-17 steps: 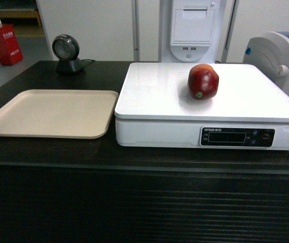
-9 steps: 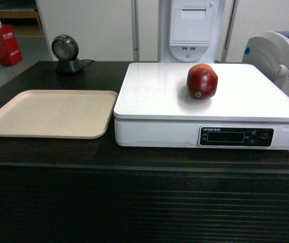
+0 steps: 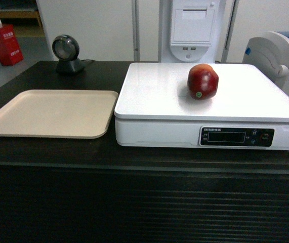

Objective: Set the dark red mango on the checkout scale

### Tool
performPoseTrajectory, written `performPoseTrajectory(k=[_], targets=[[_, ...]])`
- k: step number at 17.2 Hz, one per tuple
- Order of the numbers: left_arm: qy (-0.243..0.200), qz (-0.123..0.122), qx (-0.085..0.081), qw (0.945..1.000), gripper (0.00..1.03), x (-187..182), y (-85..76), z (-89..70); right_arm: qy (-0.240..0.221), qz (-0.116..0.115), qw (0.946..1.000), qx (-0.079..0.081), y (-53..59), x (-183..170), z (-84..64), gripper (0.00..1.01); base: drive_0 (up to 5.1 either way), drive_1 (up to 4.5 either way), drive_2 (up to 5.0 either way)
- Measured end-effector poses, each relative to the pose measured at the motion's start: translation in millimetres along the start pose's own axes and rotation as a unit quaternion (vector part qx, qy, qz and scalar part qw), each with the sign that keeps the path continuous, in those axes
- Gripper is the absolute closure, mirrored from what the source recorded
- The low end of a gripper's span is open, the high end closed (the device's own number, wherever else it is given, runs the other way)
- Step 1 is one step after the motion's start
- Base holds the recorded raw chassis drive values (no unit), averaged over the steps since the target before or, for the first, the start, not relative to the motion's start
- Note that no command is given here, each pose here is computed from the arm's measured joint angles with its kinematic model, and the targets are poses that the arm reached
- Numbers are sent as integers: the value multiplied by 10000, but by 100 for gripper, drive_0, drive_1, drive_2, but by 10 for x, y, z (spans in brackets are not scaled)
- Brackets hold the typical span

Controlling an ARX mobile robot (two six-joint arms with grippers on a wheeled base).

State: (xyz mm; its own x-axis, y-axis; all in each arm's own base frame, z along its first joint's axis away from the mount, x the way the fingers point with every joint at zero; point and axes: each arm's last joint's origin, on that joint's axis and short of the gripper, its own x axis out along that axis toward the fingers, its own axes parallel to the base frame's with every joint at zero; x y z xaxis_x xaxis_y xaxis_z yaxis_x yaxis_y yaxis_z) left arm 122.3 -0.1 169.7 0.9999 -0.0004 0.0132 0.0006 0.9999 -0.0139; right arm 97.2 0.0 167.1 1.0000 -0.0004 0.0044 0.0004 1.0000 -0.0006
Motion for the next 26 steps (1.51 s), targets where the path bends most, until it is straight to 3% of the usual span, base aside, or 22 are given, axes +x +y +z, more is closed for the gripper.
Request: performPoseTrajectory(k=[13,18,20,23,25,26], targets=[[17,0,0,10000,101,-144,0,-5,0,0,10000,0,0,0,0,3,0,0,0],[288,-4,0,9996,101,-225,1,-71,0,-2,10000,-2,0,0,0,3,0,0,0],[15,-7,2,10000,101,-247,0,-25,0,0,10000,0,0,0,0,3,0,0,0],[93,3,0,10000,101,-246,1,-40,0,0,10000,0,0,0,0,3,0,0,0],[86,3,0,10000,38,-246,1,-38,0,0,10000,0,0,0,0,3,0,0,0],[86,3,0,10000,25,-246,1,-38,0,0,10000,0,0,0,0,3,0,0,0]])
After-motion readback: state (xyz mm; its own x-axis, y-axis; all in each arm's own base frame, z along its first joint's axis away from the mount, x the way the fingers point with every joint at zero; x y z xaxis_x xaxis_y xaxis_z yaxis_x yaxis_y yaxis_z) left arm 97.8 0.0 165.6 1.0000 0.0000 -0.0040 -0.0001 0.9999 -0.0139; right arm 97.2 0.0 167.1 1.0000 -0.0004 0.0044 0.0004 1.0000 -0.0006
